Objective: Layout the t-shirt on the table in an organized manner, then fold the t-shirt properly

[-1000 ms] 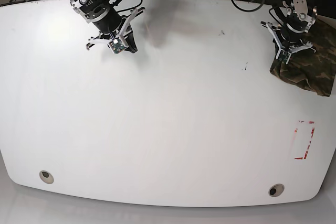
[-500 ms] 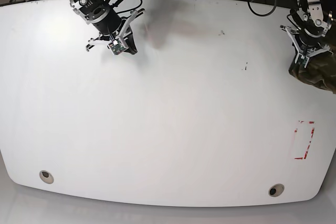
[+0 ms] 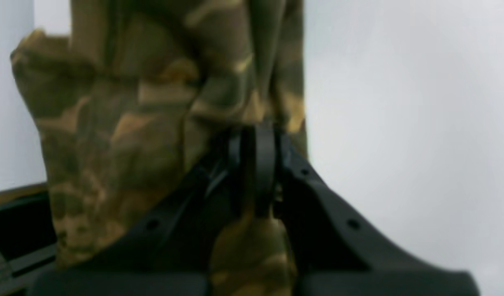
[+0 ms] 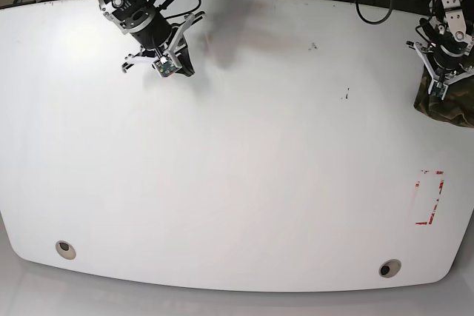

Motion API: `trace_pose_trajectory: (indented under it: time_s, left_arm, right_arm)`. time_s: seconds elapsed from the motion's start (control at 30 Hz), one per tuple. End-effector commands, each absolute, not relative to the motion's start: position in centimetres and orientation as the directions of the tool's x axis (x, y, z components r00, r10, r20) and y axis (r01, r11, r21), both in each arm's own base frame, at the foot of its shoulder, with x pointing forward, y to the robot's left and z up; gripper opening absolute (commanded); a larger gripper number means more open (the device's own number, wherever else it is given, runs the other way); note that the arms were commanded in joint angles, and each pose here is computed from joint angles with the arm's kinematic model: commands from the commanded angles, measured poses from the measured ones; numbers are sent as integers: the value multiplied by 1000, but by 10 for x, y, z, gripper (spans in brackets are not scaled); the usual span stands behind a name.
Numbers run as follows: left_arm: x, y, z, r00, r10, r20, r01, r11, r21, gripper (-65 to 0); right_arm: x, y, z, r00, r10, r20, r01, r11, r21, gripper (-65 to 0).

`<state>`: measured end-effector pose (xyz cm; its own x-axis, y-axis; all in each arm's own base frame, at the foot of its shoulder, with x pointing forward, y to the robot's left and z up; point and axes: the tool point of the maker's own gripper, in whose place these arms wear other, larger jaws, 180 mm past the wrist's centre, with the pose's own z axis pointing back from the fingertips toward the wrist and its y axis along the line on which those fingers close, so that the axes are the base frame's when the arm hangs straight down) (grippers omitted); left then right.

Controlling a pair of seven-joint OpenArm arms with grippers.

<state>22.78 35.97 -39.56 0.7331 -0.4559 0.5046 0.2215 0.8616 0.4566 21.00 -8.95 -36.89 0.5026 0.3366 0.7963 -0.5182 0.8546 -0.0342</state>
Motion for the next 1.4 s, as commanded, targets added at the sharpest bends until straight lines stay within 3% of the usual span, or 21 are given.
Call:
trace_pose_trajectory:
  time_s: [0.0,0.27,0.6,0.8,1.13,1.37]
  left_arm:
    - [242,358,-381,695,-473,542,218,856,468,-624]
    - [254,311,-380,624,-495,605,296,866,402,-624]
    - [284,233,-357,363,-393,845,277,911,304,-624]
    - [288,197,-342,241,-278,930,251,943,217,-624]
    - [267,161,-324,169,-173,970,223,966,133,-624]
    - [237,153,-332,222,-159,962,219,969,110,-624]
  right_arm:
    - [215,-88,-357,466,322,824,-517,855,-42,-650]
    - [218,-92,-350,448,331,831,-510,857,-66,-650]
    - [248,-115,-322,341,276,899,-410,904,-122,-650]
    - [263,-151,-313,326,295,898,-336,924,-182,-650]
    - [271,-191,-304,324,310,894,-258,938,-232,-650]
    - [252,-195,-314,351,298,888,-255,943,-215,-650]
